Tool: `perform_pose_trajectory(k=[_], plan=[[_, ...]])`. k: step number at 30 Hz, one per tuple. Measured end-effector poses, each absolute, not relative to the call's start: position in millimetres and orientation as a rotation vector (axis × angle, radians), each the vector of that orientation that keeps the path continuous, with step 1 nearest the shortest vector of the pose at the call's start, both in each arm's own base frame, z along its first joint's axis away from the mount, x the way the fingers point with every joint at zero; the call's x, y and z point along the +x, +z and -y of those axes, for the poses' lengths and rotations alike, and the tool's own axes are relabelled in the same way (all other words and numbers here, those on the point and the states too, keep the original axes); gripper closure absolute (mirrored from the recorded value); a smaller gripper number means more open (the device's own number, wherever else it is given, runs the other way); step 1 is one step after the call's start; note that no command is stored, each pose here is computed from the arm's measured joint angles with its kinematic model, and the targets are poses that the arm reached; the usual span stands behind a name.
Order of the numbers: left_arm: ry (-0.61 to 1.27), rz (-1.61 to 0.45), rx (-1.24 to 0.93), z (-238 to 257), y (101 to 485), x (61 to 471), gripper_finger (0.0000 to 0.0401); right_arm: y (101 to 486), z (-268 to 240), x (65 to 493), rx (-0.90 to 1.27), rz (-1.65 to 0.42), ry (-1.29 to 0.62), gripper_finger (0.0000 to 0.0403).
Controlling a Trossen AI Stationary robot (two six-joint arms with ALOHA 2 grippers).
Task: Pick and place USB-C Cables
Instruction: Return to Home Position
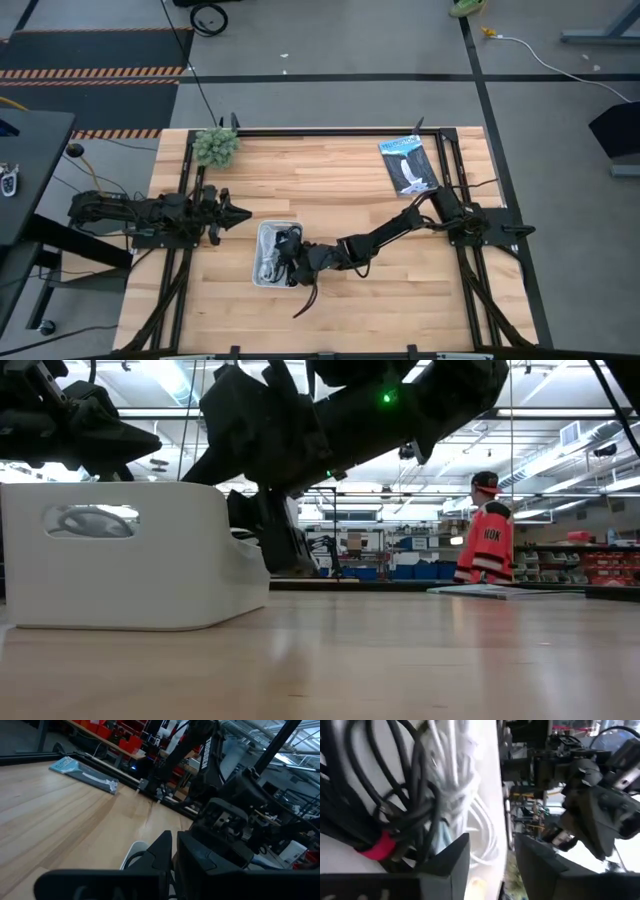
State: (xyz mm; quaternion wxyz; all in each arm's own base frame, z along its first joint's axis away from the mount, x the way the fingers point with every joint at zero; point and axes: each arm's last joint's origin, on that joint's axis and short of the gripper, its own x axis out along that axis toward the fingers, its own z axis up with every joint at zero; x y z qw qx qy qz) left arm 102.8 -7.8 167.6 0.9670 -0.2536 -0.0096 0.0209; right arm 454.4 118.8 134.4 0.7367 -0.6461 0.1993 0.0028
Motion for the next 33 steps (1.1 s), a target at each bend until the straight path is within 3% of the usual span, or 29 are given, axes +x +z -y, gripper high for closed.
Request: perform_pose_trajectory(k=[18,33], plan=[[0.042,0.021,-0.513,7.7,167.7,102.8,0.0365,188.2,-127.5,433.3,-1.409,-0.534,-0.119,0.0227],[0.042,0.02,-0.513,7.8,167.7,102.8,0.0365,246.0,-112.5,354.3,-0.926,-0.868,-0.156,0.0243]])
